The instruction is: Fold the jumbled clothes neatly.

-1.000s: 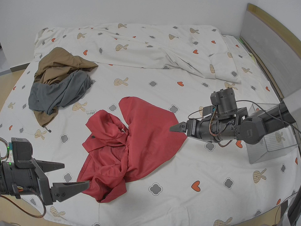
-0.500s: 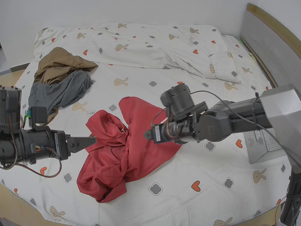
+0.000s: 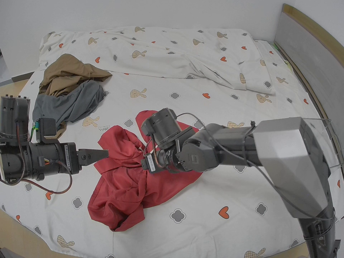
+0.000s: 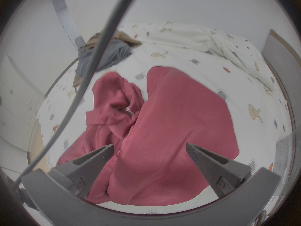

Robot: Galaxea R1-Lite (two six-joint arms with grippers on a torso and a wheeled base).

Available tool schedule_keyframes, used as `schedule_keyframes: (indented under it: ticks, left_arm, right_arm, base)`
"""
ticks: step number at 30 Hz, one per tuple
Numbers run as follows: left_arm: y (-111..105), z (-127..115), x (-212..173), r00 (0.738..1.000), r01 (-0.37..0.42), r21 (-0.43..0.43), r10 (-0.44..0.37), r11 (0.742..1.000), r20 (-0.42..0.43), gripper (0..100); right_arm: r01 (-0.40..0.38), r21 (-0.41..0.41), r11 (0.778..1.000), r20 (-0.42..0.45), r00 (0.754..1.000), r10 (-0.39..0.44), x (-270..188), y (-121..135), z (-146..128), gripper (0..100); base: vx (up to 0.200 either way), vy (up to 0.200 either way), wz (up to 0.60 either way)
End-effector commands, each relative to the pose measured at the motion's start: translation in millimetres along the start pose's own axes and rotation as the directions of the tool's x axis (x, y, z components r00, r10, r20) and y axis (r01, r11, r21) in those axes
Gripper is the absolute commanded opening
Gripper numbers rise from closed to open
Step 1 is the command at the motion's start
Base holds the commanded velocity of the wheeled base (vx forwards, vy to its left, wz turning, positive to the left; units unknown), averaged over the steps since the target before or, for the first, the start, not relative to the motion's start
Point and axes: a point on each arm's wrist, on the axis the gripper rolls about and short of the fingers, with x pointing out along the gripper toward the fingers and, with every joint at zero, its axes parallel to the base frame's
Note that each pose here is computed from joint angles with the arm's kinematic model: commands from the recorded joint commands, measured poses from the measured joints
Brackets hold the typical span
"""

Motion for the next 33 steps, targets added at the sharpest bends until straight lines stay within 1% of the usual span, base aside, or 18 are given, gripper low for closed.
schedule_keyframes:
  ticks: [1,3,4,6,7,9,10,11,13,14,16,18,20,21,23,24,27,33]
  left_arm:
    - [2,-1,2,1.000,-0.005,-0.002,0.005,1.000,-0.008,100]
    - [2,-1,2,1.000,-0.004,-0.002,0.004,1.000,-0.007,100]
    - [2,-1,2,1.000,-0.005,-0.002,0.005,1.000,-0.008,100]
    - [2,-2,2,1.000,-0.005,-0.003,0.005,1.000,-0.010,100]
    - [2,-2,2,1.000,-0.004,-0.003,0.004,1.000,-0.010,100]
    - [2,-2,2,1.000,-0.004,-0.003,0.004,1.000,-0.012,100]
    - [2,-2,3,1.000,-0.007,-0.004,0.007,1.000,-0.016,100]
    - [2,-2,4,1.000,-0.006,-0.004,0.006,1.000,-0.018,100]
    - [3,-3,5,1.000,-0.007,-0.005,0.007,1.000,-0.022,100]
    - [3,-3,5,1.000,-0.007,-0.005,0.007,1.000,-0.022,100]
    - [3,-4,8,0.999,-0.010,-0.005,0.010,1.000,-0.032,100]
    - [4,-5,10,0.999,-0.013,-0.007,0.013,1.000,-0.042,100]
    - [5,-6,13,0.999,-0.014,-0.007,0.014,1.000,-0.053,100]
    - [5,-6,13,0.998,-0.015,-0.006,0.015,1.000,-0.056,100]
    - [6,-8,19,0.997,-0.019,-0.008,0.019,1.000,-0.075,100]
    - [6,-8,20,0.997,-0.020,-0.009,0.020,1.000,-0.078,100]
    - [10,-13,34,0.991,-0.036,-0.010,0.034,0.999,-0.127,100]
    - [17,-27,65,0.972,-0.057,-0.014,0.052,0.998,-0.230,100]
  right_arm:
    - [0.013,-0.041,0.999,-0.077,0.997,-0.016,26,12,-24,100]
    - [0.020,-0.047,0.999,-0.096,0.995,-0.024,31,12,-29,100]
    - [0.031,-0.057,0.998,-0.123,0.992,-0.038,37,12,-36,100]
    - [0.089,-0.069,0.994,-0.154,0.983,-0.099,50,5,-46,100]
    - [0.112,-0.071,0.991,-0.161,0.979,-0.122,54,2,-48,0]
    - [0.123,-0.068,0.990,-0.165,0.977,-0.133,57,-2,-49,0]
    - [0.139,-0.045,0.989,-0.166,0.975,-0.145,58,-11,-46,0]
    - [0.142,-0.034,0.989,-0.162,0.976,-0.146,57,-13,-43,0]
    - [0.156,0.019,0.988,-0.149,0.977,-0.152,52,-22,-35,0]
    - [0.156,0.019,0.988,-0.149,0.977,-0.152,52,-22,-35,0]
    - [0.151,0.097,0.984,-0.092,0.985,-0.143,19,-35,-5,0]
    - [0.148,0.147,0.978,-0.056,0.988,-0.141,-10,-46,15,0]
    - [0.134,0.189,0.973,-0.011,0.991,-0.135,-40,-55,33,0]
    - [0.130,0.194,0.972,-0.004,0.991,-0.132,-44,-56,35,0]
    - [0.071,0.236,0.969,0.057,0.995,-0.087,-86,-64,53,0]
    - [0.063,0.238,0.969,0.055,0.995,-0.078,-91,-65,53,0]
    - [0.006,0.244,0.970,0.010,1.000,-0.009,-117,-68,40,0]
    - [0.038,0.209,0.977,-0.089,0.996,-0.020,-108,-67,14,0]
  base:
    - [0.000,0.000,0.00]
    - [0.000,0.000,0.00]
    - [0.000,0.000,0.00]
    - [0.000,0.000,0.00]
    - [0.000,0.000,0.00]
    - [0.000,0.000,0.00]
    - [0.000,0.000,0.00]
    - [0.000,0.000,0.00]
    - [0.000,0.000,0.00]
    - [0.000,0.000,0.00]
    - [0.000,0.000,0.00]
    - [0.000,0.000,0.00]
    - [0.000,0.000,0.00]
    - [0.000,0.000,0.00]
    - [0.000,0.000,0.00]
    - [0.000,0.000,0.00]
    - [0.000,0.000,0.00]
    - [0.000,0.000,0.00]
